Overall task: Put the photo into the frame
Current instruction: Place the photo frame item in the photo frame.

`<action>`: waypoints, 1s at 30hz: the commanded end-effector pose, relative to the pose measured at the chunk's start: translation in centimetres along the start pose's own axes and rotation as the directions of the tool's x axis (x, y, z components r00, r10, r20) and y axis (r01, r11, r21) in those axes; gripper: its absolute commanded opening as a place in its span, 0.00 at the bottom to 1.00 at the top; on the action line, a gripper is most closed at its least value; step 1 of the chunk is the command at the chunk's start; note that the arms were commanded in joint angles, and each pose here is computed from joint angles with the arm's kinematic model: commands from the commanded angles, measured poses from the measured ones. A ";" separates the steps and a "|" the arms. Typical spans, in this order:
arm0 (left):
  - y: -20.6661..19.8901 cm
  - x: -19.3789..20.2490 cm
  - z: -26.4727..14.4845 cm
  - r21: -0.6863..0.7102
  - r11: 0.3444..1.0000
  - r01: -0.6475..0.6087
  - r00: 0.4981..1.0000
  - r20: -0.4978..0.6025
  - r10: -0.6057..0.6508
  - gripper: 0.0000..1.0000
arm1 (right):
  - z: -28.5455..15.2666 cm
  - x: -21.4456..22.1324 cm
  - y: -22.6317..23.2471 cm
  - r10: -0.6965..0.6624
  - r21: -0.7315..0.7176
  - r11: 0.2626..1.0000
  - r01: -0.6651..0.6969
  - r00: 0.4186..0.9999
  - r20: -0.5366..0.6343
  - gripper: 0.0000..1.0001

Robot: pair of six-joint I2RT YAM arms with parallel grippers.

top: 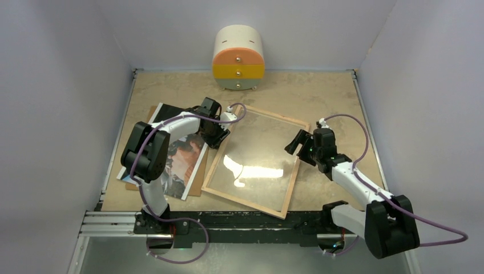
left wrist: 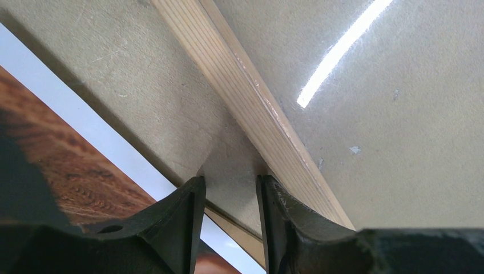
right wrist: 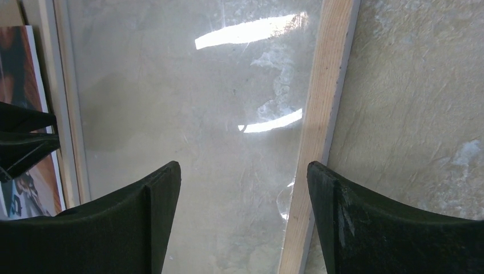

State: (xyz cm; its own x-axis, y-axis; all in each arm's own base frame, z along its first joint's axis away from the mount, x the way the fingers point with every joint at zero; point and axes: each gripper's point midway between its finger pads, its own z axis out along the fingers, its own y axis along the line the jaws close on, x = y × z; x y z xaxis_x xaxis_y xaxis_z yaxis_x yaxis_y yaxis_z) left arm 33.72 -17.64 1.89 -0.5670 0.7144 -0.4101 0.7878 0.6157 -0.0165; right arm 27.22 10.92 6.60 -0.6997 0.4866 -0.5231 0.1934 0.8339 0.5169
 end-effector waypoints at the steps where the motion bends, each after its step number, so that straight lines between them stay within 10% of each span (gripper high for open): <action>1: 0.0 -0.2 0.0 0.002 1.000 -0.015 1.000 0.019 0.015 0.41 | 0.5 0.2 0.4 0.018 -0.021 1.000 -0.019 1.000 -0.013 0.82; 30: -0.8 -0.2 0.4 0.043 0.999 -0.015 1.000 0.026 0.014 0.40 | 3.5 0.3 -0.5 0.020 0.004 1.000 -0.020 0.998 -0.062 0.80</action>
State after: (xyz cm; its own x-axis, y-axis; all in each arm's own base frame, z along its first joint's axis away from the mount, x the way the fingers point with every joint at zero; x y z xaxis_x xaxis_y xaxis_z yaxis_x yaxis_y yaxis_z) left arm 34.07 -17.89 1.86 -0.5607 0.7111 -0.4243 0.7891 0.6141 -0.0136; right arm 28.67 12.58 4.55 -0.7317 0.4969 -0.4665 0.1887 0.8054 0.5619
